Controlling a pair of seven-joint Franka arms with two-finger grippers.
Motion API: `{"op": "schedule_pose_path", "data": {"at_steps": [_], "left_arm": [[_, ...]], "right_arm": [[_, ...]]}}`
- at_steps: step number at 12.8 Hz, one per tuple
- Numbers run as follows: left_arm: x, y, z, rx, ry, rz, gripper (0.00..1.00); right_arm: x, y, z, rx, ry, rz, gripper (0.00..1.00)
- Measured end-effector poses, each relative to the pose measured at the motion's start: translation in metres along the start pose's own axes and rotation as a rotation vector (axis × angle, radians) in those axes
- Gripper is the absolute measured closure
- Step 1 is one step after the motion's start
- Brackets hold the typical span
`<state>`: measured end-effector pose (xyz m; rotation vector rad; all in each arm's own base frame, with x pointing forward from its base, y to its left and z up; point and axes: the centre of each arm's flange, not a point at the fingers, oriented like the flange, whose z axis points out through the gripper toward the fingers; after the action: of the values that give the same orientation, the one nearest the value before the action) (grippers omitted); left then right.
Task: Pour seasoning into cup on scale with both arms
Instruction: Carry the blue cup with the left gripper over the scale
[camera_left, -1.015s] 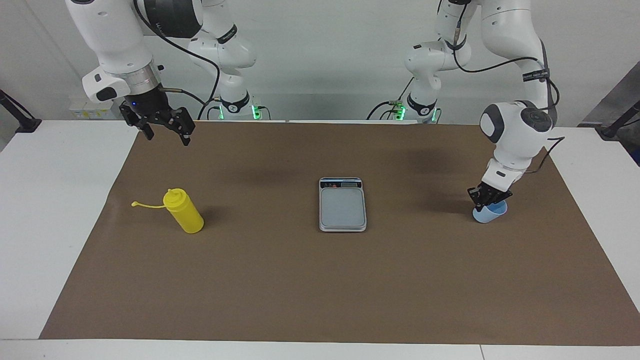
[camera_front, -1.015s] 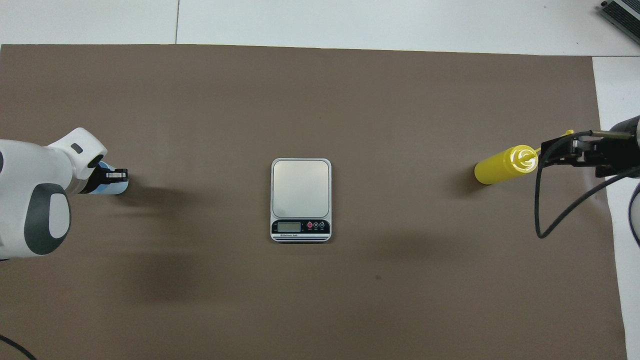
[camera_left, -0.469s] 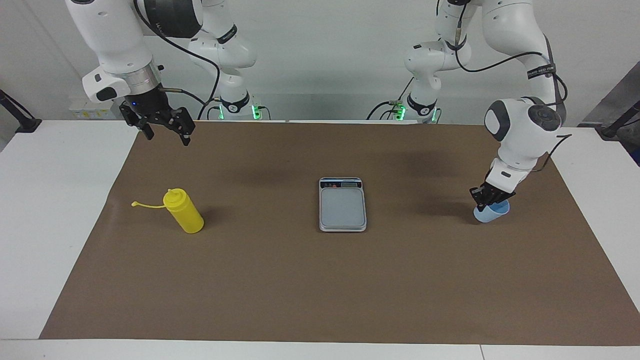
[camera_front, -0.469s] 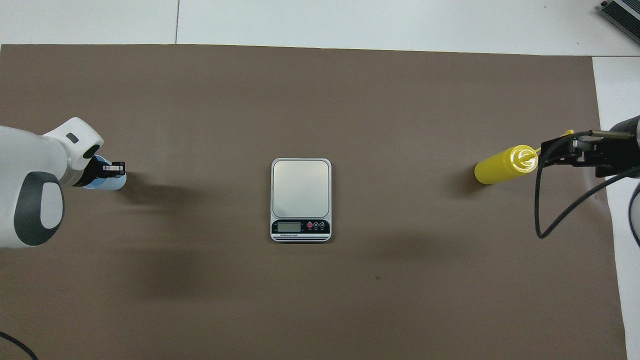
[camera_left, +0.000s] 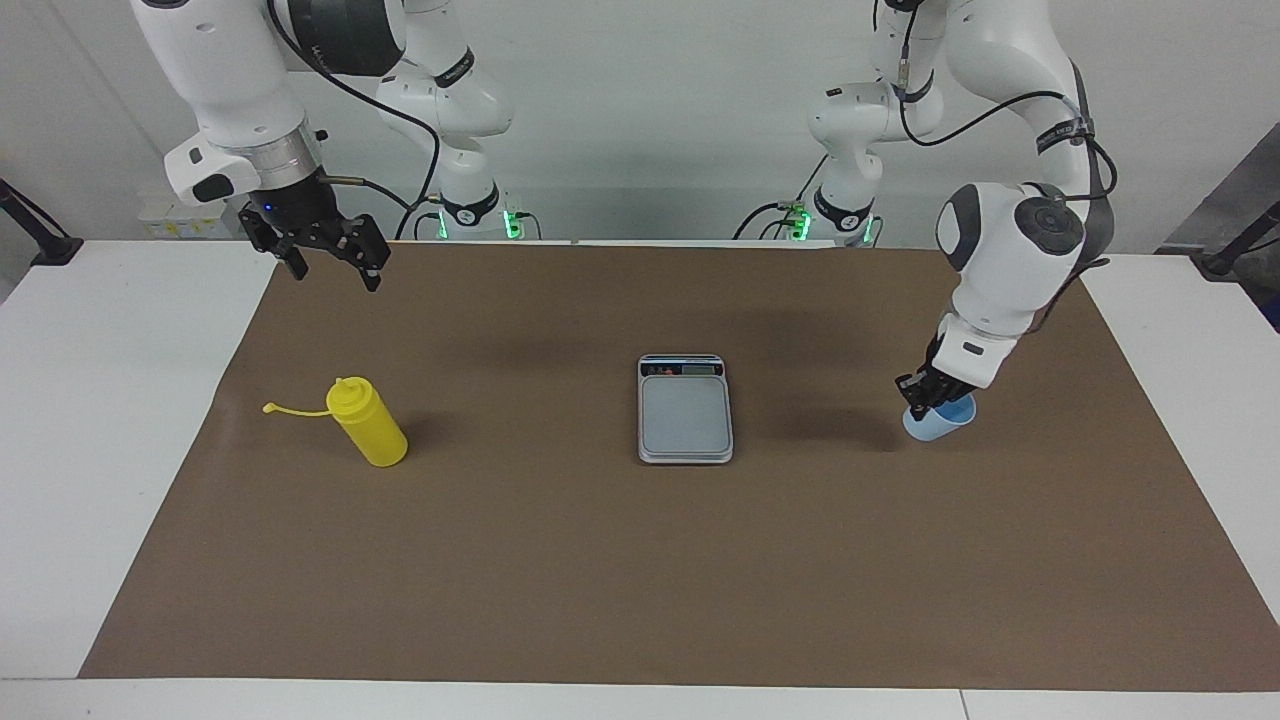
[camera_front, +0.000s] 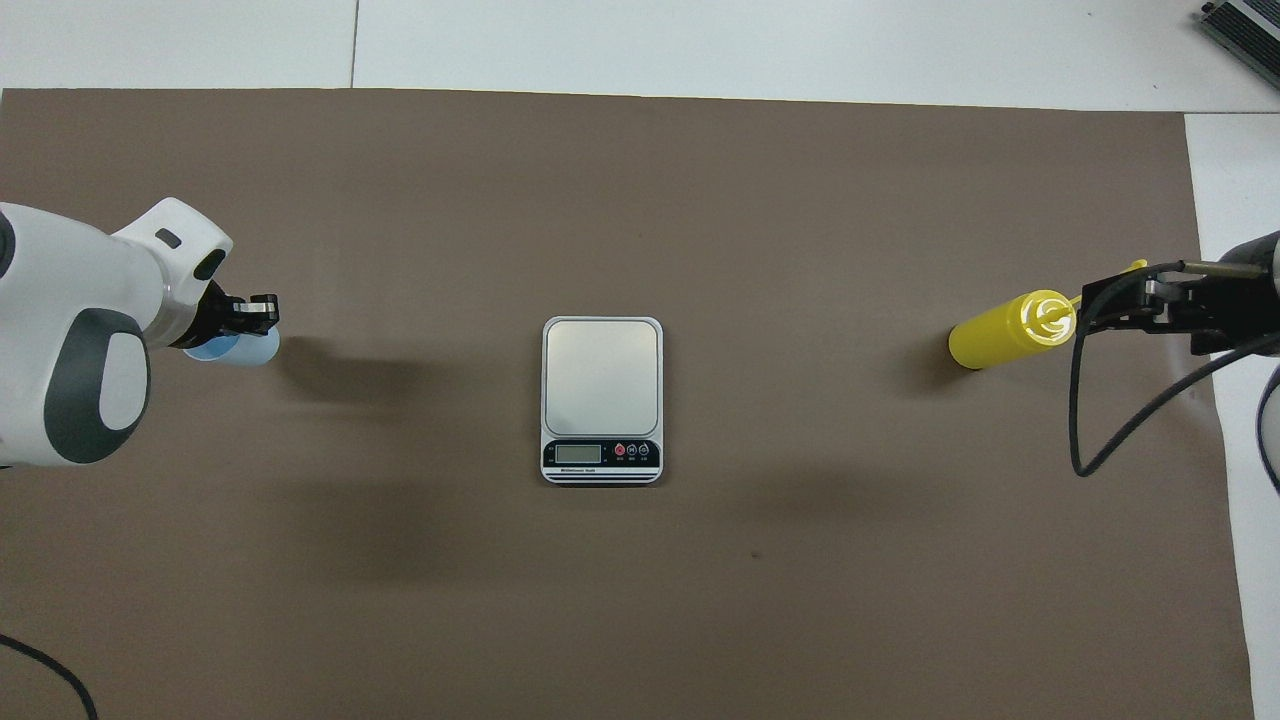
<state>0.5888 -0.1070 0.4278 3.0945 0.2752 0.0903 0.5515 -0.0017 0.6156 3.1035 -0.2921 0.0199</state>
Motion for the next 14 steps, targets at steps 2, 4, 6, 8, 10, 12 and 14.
{"op": "schedule_pose_path", "data": {"at_steps": [2, 4, 6, 8, 10, 12, 14], "left_arm": [[-0.009, 0.037, -0.015, 0.021, 0.005, -0.044, 0.96], [-0.018, 0.069, -0.024, 0.035, 0.005, -0.076, 0.96], [-0.026, 0.098, -0.033, 0.025, -0.002, -0.103, 0.96], [-0.036, 0.126, -0.038, 0.022, 0.008, -0.120, 0.96], [-0.050, 0.152, -0.038, 0.013, 0.004, -0.122, 0.96], [-0.063, 0.171, -0.039, 0.001, 0.003, -0.130, 0.96], [-0.071, 0.185, -0.041, -0.012, 0.018, -0.125, 0.96]], "right_arm": [[0.000, 0.000, 0.000, 0.000, 0.000, 0.000, 0.00], [0.000, 0.000, 0.000, 0.000, 0.000, 0.000, 0.00], [0.000, 0.000, 0.000, 0.000, 0.000, 0.000, 0.00], [0.000, 0.000, 0.000, 0.000, 0.000, 0.001, 0.00], [0.000, 0.001, 0.000, 0.000, 0.000, 0.002, 0.00], [0.000, 0.002, 0.000, 0.000, 0.000, 0.003, 0.00], [0.000, 0.002, 0.000, 0.000, 0.000, 0.004, 0.00]]}}
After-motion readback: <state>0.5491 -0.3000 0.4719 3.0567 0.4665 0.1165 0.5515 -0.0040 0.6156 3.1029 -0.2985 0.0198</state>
